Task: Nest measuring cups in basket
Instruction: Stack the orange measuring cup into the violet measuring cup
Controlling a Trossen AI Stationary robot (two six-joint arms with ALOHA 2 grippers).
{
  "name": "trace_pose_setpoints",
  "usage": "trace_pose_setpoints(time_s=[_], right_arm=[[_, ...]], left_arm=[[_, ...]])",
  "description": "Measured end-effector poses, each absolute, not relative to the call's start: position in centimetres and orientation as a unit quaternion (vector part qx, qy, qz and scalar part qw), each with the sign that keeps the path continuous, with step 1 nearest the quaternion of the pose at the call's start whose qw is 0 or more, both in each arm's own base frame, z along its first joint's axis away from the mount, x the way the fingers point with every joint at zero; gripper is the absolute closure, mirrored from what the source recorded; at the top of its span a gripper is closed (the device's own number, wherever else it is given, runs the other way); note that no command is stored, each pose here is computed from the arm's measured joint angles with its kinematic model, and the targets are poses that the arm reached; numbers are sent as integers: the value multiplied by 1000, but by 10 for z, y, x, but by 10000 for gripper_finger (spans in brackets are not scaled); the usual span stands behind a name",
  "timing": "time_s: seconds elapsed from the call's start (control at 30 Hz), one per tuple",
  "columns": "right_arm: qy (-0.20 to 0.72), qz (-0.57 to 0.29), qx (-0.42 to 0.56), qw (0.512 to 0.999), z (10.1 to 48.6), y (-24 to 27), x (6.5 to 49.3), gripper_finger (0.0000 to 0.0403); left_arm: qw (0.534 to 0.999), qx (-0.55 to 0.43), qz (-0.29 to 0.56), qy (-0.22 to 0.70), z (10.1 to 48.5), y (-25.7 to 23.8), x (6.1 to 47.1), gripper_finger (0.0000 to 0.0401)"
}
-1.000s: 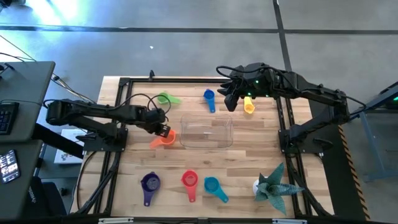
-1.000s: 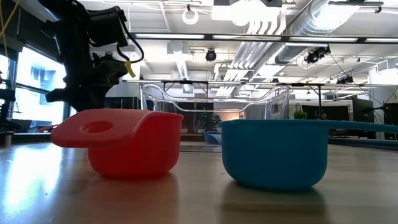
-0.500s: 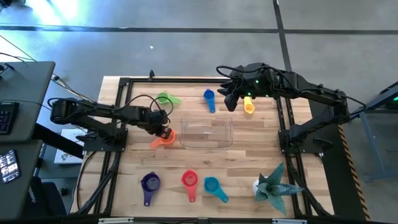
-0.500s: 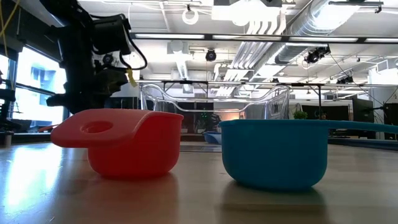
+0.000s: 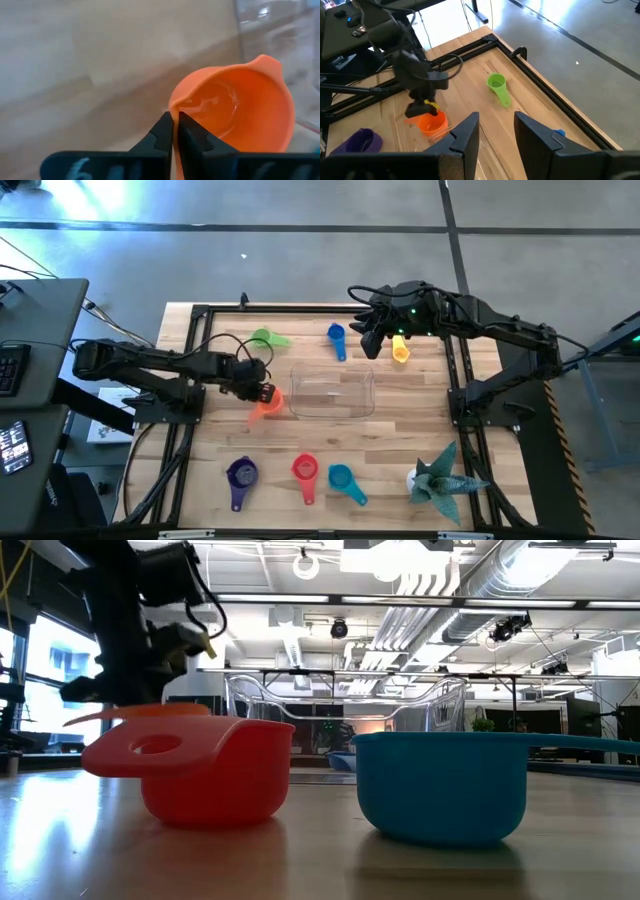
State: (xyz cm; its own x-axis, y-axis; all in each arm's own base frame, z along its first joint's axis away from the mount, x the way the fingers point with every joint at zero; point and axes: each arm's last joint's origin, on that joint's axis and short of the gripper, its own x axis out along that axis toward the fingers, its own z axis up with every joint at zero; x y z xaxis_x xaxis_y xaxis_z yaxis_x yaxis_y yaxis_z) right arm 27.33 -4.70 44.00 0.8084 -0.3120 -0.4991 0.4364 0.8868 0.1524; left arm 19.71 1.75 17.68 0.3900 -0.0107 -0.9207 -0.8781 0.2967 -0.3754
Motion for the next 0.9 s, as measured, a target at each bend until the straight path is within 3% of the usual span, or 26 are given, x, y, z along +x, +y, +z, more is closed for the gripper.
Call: trace_pose_setpoints(time_s=[0.53,0.9], right_arm=[[241,-199,131,941,439,-47,273,289],[254,-201,131,937,437,-47,272,289]], left_arm=[[636,-607,247,408,237,-48,171,399],[609,-588,310,432,295,-79,158,399]])
